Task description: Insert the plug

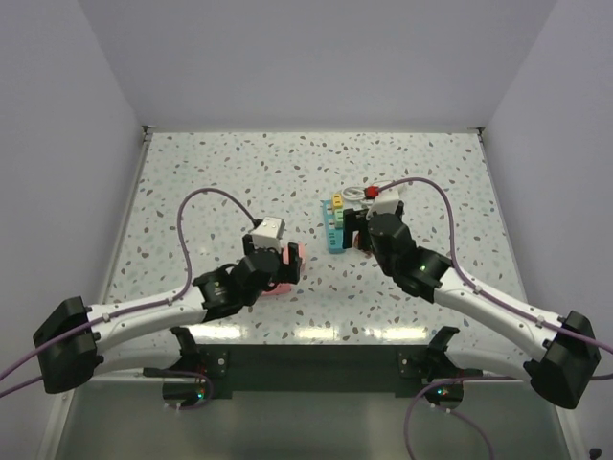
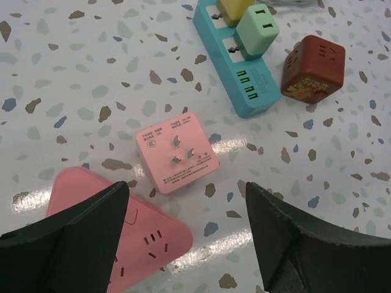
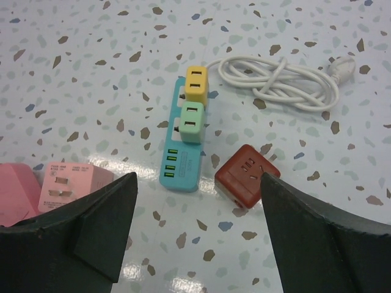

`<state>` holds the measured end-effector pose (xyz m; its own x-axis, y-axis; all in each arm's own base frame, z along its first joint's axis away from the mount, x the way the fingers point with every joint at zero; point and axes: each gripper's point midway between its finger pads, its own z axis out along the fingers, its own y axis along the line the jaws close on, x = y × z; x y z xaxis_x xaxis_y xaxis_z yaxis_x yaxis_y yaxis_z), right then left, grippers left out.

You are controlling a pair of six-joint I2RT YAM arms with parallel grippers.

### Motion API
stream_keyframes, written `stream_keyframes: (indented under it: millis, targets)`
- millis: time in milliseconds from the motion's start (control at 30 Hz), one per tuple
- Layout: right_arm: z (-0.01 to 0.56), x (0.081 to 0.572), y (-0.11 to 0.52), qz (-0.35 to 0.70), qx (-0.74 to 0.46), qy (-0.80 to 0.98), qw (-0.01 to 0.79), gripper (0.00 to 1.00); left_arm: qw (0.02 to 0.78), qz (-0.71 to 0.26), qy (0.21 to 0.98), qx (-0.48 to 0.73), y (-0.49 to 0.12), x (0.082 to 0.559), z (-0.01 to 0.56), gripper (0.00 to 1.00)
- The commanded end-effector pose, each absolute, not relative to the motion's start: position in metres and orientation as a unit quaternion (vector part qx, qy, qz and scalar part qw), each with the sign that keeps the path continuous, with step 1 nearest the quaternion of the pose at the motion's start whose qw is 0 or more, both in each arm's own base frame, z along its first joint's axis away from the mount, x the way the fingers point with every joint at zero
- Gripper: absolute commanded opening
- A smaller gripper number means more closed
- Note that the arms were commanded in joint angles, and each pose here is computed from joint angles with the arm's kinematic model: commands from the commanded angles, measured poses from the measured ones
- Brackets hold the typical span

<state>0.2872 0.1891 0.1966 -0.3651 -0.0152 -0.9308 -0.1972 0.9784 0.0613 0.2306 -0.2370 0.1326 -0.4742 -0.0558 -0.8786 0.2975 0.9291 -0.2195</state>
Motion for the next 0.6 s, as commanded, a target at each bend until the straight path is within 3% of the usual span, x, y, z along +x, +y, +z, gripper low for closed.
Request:
stream_keyframes:
  millis: [0,567]
  targets:
    - [0.209,0.286,0.193,0.108,-0.052,0.813,0.569,0.85,0.528,-0.152,0.835,0.026,-0.233,0.243,0.147,0.82]
    - [0.218,0.273,0.189,0.142,-0.049,0.801,0.579,0.85,0.502,-0.093,0.859,0.043,-0.26,0.272,0.12,0.67]
